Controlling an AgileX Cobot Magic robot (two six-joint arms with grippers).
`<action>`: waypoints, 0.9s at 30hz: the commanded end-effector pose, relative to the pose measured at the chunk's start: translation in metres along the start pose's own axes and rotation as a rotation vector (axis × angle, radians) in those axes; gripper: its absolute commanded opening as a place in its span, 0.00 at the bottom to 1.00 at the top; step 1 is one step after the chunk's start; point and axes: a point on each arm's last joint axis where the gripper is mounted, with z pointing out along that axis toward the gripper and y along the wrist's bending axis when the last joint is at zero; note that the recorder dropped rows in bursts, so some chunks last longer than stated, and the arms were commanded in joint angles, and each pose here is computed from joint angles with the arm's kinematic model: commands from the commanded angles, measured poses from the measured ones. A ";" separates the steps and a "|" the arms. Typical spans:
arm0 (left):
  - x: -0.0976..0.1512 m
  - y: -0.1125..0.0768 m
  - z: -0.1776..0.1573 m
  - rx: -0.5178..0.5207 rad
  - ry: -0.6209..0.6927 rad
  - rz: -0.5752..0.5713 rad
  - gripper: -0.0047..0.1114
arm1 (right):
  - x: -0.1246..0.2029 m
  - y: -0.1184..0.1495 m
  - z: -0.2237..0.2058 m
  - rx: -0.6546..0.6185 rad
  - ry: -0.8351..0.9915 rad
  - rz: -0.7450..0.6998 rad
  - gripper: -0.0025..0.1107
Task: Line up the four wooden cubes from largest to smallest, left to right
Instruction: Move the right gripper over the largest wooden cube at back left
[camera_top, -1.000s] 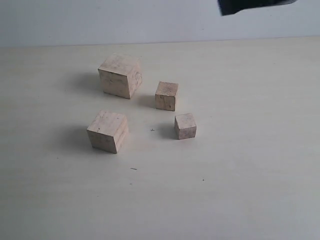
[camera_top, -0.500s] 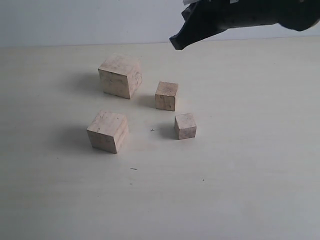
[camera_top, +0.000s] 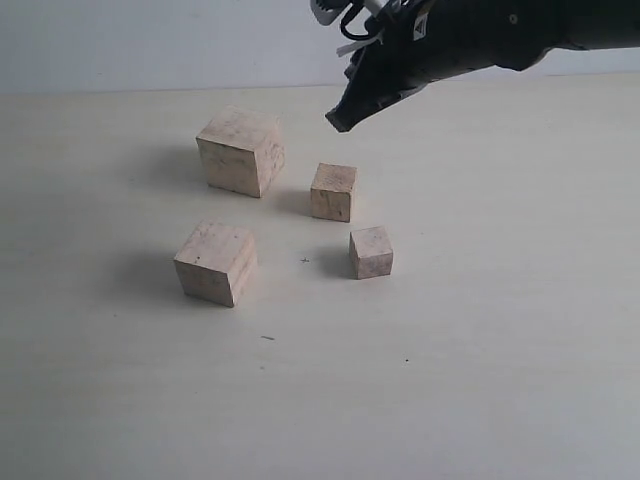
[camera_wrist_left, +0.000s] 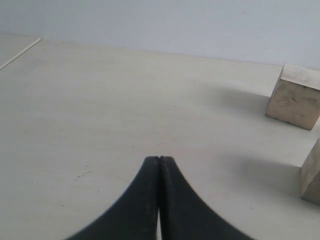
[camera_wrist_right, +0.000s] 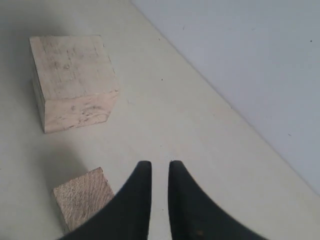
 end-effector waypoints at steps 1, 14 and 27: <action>0.000 0.000 0.000 0.006 -0.016 -0.012 0.04 | 0.000 -0.001 0.009 0.000 0.007 -0.025 0.20; 0.000 0.000 0.000 0.006 -0.016 -0.012 0.04 | 0.019 -0.011 0.017 -0.069 0.076 0.105 0.21; 0.000 0.000 0.000 0.006 -0.016 -0.012 0.04 | 0.010 0.006 0.030 -0.236 -0.050 0.134 0.78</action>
